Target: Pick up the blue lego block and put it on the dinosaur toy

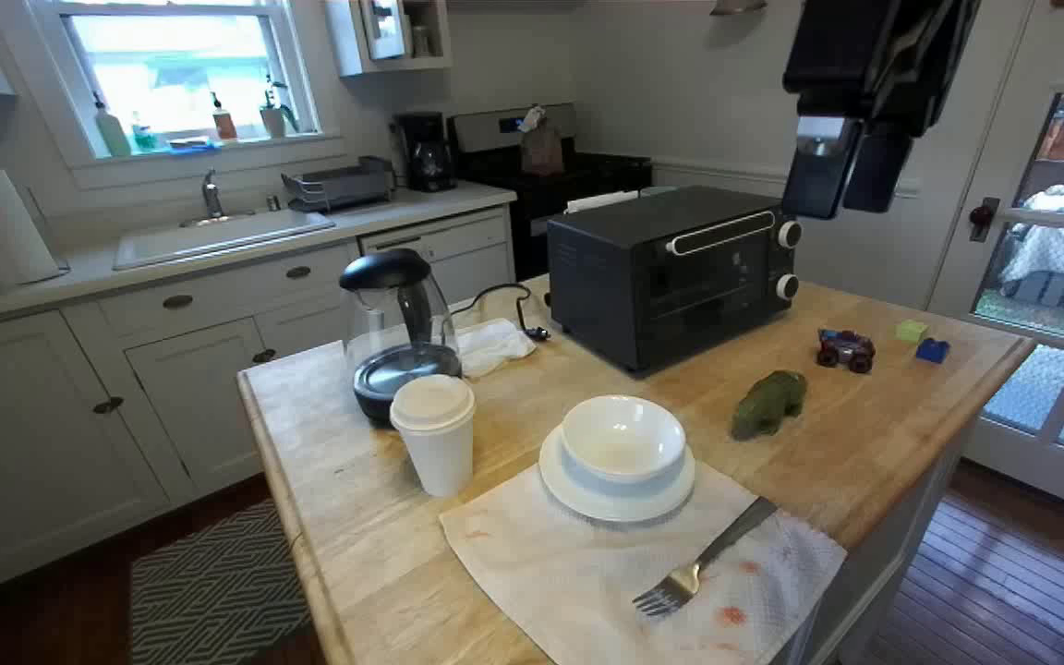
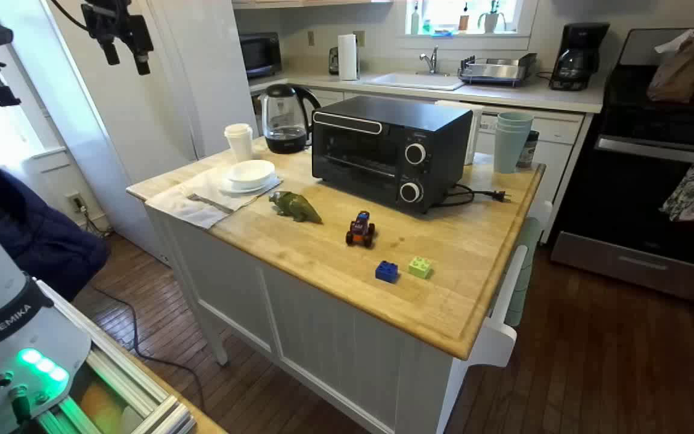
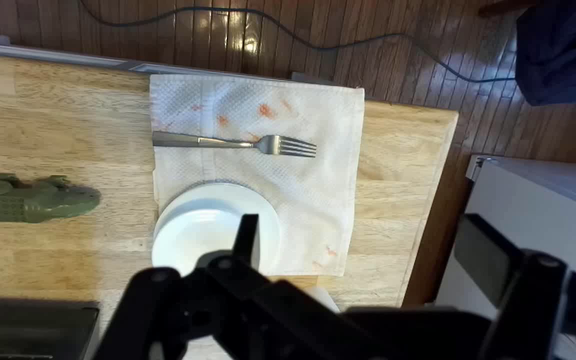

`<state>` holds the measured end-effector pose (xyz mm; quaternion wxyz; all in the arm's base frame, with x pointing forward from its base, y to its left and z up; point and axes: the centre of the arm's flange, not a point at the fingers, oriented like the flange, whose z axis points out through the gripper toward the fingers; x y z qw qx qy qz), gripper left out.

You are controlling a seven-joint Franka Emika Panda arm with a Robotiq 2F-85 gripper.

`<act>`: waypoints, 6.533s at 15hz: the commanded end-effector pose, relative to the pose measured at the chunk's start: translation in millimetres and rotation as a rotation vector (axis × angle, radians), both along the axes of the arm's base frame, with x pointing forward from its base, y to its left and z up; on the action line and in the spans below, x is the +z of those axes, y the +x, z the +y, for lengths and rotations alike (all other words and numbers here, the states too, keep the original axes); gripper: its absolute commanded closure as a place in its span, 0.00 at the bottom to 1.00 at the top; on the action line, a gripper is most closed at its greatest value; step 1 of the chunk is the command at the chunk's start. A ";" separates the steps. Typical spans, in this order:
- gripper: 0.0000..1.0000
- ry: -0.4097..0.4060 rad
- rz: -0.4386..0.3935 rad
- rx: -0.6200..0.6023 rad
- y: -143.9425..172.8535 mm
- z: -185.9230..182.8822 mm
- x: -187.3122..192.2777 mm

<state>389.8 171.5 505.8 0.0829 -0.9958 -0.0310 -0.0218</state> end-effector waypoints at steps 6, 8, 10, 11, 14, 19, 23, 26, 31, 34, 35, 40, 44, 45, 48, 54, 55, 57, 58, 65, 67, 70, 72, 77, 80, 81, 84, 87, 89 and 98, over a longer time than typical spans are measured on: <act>0.00 0.000 0.000 0.000 0.0 0.0 0.1; 0.00 0.000 0.000 0.000 0.0 0.0 0.1; 0.00 0.000 0.000 0.000 0.0 0.0 0.1; 0.00 0.000 0.000 0.000 0.0 0.0 0.1; 0.00 -0.007 -0.044 -0.211 -6.4 -42.7 1.7; 0.00 -0.011 -0.060 -0.466 -30.8 -120.0 0.0; 0.00 -0.033 -0.066 -0.669 -45.7 -184.0 -17.6; 0.00 -0.021 -0.040 -0.631 -36.9 -180.9 -14.6; 0.00 -0.020 -0.042 -0.647 -39.3 -182.6 -17.0; 0.00 -0.031 -0.063 -0.804 -38.9 -217.9 -19.2; 0.00 -0.012 -0.043 -0.849 -41.6 -241.1 -18.0; 0.00 0.021 -0.039 -1.129 -62.2 -350.1 -18.0; 0.00 0.059 0.004 -1.298 -74.0 -410.0 -36.7; 0.00 0.066 -0.001 -1.305 -74.4 -421.1 -42.7; 0.00 0.068 0.002 -1.287 -86.4 -413.5 -45.5; 0.00 0.077 0.017 -1.345 -74.5 -433.4 -51.3; 0.00 0.067 0.027 -1.377 -70.7 -446.2 -54.0; 0.00 0.084 0.038 -1.442 -66.6 -478.9 -58.2; 0.00 0.089 0.041 -1.476 -65.2 -493.1 -63.6; 0.00 0.100 0.069 -1.693 -41.4 -565.2 -119.1; 0.00 0.111 0.092 -1.724 -32.5 -575.2 -139.4; 0.00 0.114 0.136 -1.739 -21.7 -582.7 -167.1; 0.00 0.101 0.186 -1.733 -18.6 -587.4 -182.8; 0.00 0.051 0.270 -1.714 -15.4 -591.9 -225.8; 0.00 0.030 0.268 -1.712 -23.9 -583.7 -229.0; 0.00 0.026 0.275 -1.710 -23.3 -584.5 -233.6; 0.00 0.022 0.276 -1.709 -21.6 -586.1 -235.2; 0.00 0.023 0.274 -1.709 -21.1 -586.6 -234.4; 0.00 0.023 0.273 -1.709 -21.1 -586.7 -234.3; 0.00 0.017 0.212 -1.598 -17.8 -579.4 -250.6</act>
